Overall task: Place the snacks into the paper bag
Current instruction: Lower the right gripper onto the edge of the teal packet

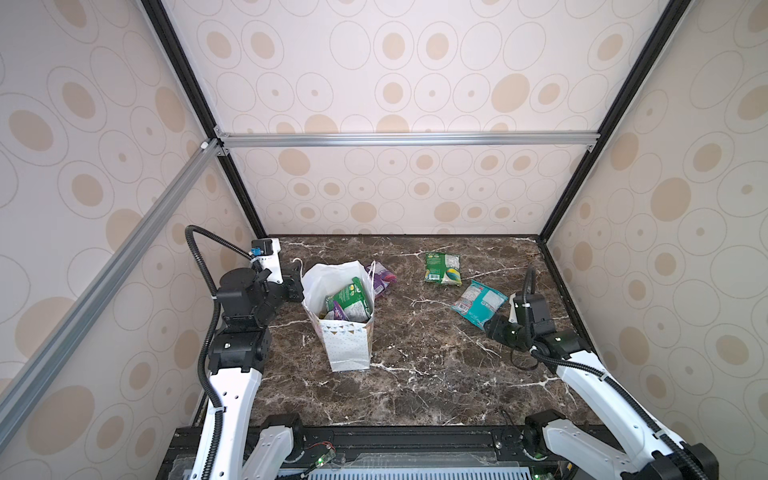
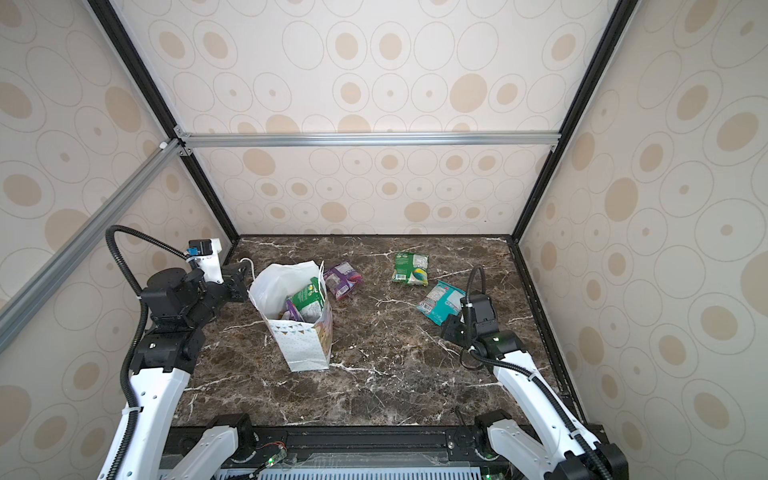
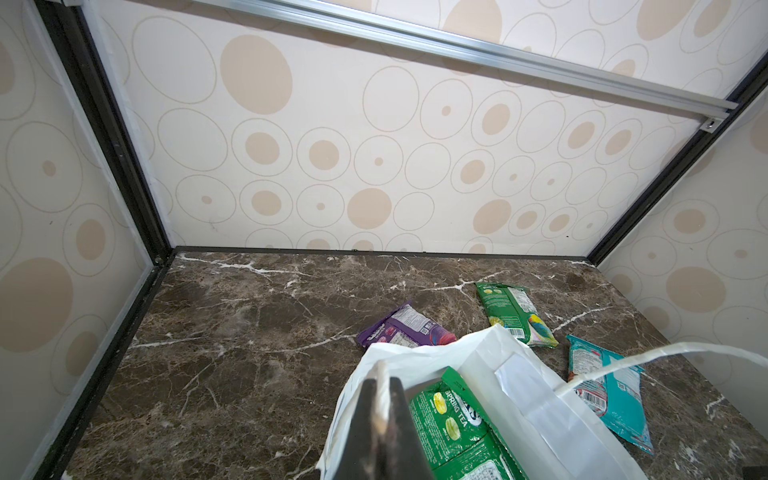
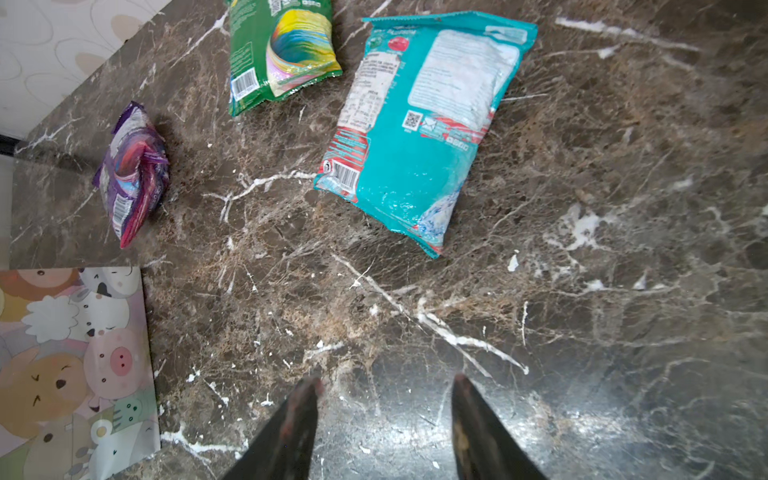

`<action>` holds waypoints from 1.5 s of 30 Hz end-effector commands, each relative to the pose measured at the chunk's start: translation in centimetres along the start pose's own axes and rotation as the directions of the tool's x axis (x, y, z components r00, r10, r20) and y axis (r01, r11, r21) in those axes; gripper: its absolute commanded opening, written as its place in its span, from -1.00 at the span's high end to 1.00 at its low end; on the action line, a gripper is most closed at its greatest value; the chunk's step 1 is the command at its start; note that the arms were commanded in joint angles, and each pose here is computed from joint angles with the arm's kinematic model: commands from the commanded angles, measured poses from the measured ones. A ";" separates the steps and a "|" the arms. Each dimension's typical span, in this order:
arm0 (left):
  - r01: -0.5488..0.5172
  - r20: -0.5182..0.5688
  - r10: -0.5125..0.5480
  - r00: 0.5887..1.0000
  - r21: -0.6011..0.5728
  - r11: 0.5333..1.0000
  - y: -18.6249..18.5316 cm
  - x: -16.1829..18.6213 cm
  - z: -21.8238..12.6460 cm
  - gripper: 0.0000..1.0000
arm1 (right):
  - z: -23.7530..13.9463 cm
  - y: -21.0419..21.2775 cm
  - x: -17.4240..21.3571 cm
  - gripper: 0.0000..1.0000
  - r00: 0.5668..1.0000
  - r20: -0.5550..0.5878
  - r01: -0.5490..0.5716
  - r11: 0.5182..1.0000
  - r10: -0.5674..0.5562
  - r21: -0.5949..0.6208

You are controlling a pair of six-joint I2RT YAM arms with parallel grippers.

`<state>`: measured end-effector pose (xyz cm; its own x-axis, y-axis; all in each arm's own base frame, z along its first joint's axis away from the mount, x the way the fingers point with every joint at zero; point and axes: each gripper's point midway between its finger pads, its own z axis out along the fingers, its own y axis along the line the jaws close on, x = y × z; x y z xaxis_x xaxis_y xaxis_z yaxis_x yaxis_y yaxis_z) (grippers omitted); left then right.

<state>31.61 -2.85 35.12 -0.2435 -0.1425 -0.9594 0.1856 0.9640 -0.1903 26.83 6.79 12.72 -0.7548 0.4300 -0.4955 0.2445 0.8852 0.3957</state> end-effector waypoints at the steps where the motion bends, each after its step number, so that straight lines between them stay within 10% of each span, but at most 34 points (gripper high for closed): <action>1: -0.010 0.020 0.009 1.000 0.005 1.000 0.0 -0.5 0.0 1.00 | 0.8 -0.5 -0.5 -0.11 0.997 0.026 -0.068 0.997 0.069 -0.019; 45: -0.005 0.003 0.005 1.000 0.026 1.000 -0.3 -0.2 0.3 1.00 | 10.7 -2.0 -0.7 -0.22 0.993 -0.110 -0.046 0.999 0.047 0.009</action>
<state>32.09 -3.03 34.78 -0.2519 -0.1433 -0.9571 0.1966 0.9608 -0.1956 32.58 6.77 3.51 -0.8056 0.4567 -0.3773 0.2931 0.8607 0.4162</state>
